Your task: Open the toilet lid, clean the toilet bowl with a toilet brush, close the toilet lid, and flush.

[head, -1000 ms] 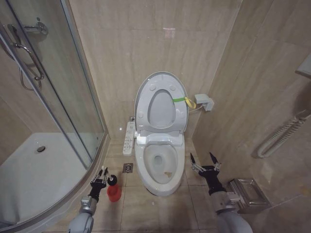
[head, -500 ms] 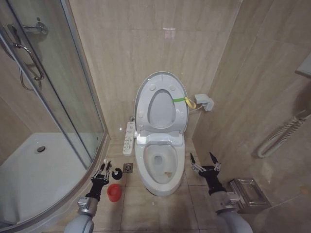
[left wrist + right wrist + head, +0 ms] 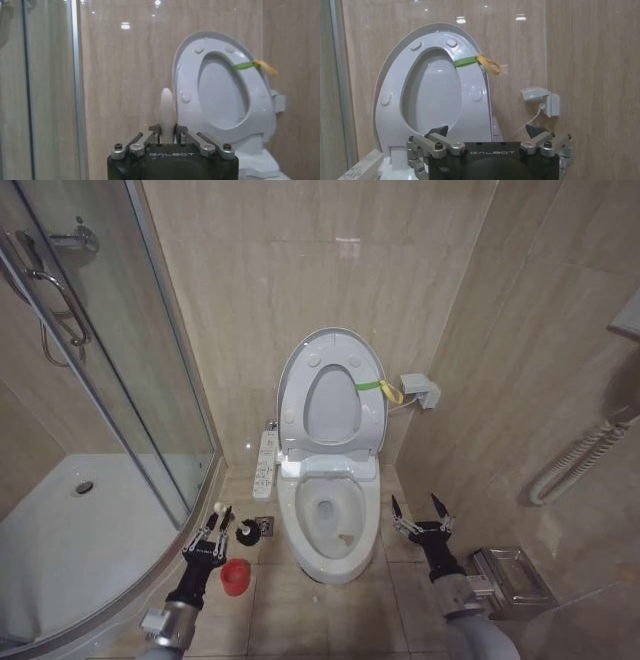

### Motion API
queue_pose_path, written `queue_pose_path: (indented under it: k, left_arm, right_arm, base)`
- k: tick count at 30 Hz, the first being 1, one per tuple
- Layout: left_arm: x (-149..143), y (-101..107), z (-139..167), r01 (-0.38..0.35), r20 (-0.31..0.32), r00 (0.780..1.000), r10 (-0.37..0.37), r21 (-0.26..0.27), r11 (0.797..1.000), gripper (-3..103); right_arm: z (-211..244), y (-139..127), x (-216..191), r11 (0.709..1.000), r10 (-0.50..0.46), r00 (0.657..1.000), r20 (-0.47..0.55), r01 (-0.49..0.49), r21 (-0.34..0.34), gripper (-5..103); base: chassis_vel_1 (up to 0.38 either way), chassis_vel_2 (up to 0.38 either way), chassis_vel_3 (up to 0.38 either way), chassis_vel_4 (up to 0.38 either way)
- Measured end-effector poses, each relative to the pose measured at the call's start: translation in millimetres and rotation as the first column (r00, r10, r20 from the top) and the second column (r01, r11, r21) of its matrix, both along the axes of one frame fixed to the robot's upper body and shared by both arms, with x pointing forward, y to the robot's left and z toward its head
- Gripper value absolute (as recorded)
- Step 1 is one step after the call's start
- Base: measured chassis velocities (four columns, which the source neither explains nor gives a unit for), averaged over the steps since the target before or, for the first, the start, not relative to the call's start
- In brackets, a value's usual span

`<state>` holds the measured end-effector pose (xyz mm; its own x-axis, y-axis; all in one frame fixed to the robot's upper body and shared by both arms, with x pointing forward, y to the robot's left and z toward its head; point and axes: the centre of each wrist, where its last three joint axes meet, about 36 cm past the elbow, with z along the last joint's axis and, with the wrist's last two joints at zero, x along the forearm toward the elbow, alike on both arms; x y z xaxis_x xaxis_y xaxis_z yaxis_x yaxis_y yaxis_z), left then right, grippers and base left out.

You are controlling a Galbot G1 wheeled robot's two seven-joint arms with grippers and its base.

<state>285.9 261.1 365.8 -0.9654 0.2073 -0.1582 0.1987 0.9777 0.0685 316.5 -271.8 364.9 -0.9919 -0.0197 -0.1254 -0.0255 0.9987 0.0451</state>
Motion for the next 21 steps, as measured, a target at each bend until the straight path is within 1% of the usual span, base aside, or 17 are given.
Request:
queue_pose_path:
  k: [3,5,8,9,11,12,15,17,19,21]
  left_arm:
    - [-16,-7,13,0.012,0.011,1.0,-0.012,-0.006,1.0,20]
    - [-20,-9,19,0.016,0.018,1.0,-0.015,-0.005,1.0,20]
    - [-29,-11,41,0.026,0.055,0.998,-0.026,-0.003,1.0,20]
    - [-29,-11,41,0.026,0.055,0.998,-0.026,-0.003,1.0,20]
    - [-31,-12,59,0.036,0.085,0.996,-0.036,0.0,0.999,20]
    - [-31,-12,59,0.036,0.085,0.996,-0.036,0.0,0.999,20]
    - [-25,-13,75,0.065,0.118,0.991,-0.063,-0.012,0.998,20]
    - [-23,-13,76,0.073,0.124,0.99,-0.07,-0.017,0.997,20]
    - [-12,-14,78,0.119,0.154,0.982,-0.111,-0.042,0.992,20]
    - [-7,-13,77,0.133,0.161,0.979,-0.124,-0.046,0.99,20]
  right_arm:
    - [0,0,0,1.0,0.0,1.0,0.0,0.0,0.0,100]
    - [0,0,0,1.0,0.0,1.0,0.0,0.0,0.0,100]
    - [0,0,0,1.0,0.0,1.0,0.0,0.0,0.0,100]
    - [0,0,0,1.0,0.0,1.0,0.0,0.0,0.0,100]
    - [0,0,0,1.0,0.0,1.0,0.0,0.0,0.0,100]
    - [0,0,0,1.0,0.0,1.0,0.0,0.0,0.0,100]
    - [0,0,0,1.0,0.0,1.0,0.0,0.0,0.0,100]
    - [0,0,0,1.0,0.0,1.0,0.0,0.0,0.0,100]
    - [0,0,0,1.0,0.0,1.0,0.0,0.0,0.0,100]
    - [0,0,0,1.0,0.0,1.0,0.0,0.0,0.0,100]
  base:
    - [0.0,0.0,0.0,0.0]
    - [0.0,0.0,0.0,0.0]
    - [0.0,0.0,0.0,0.0]
    - [0.0,0.0,0.0,0.0]
    - [0.0,0.0,0.0,0.0]
    - [0.0,0.0,0.0,0.0]
    - [0.0,0.0,0.0,0.0]
    - [0.0,0.0,0.0,0.0]
    - [0.0,0.0,0.0,0.0]
    - [0.0,0.0,0.0,0.0]
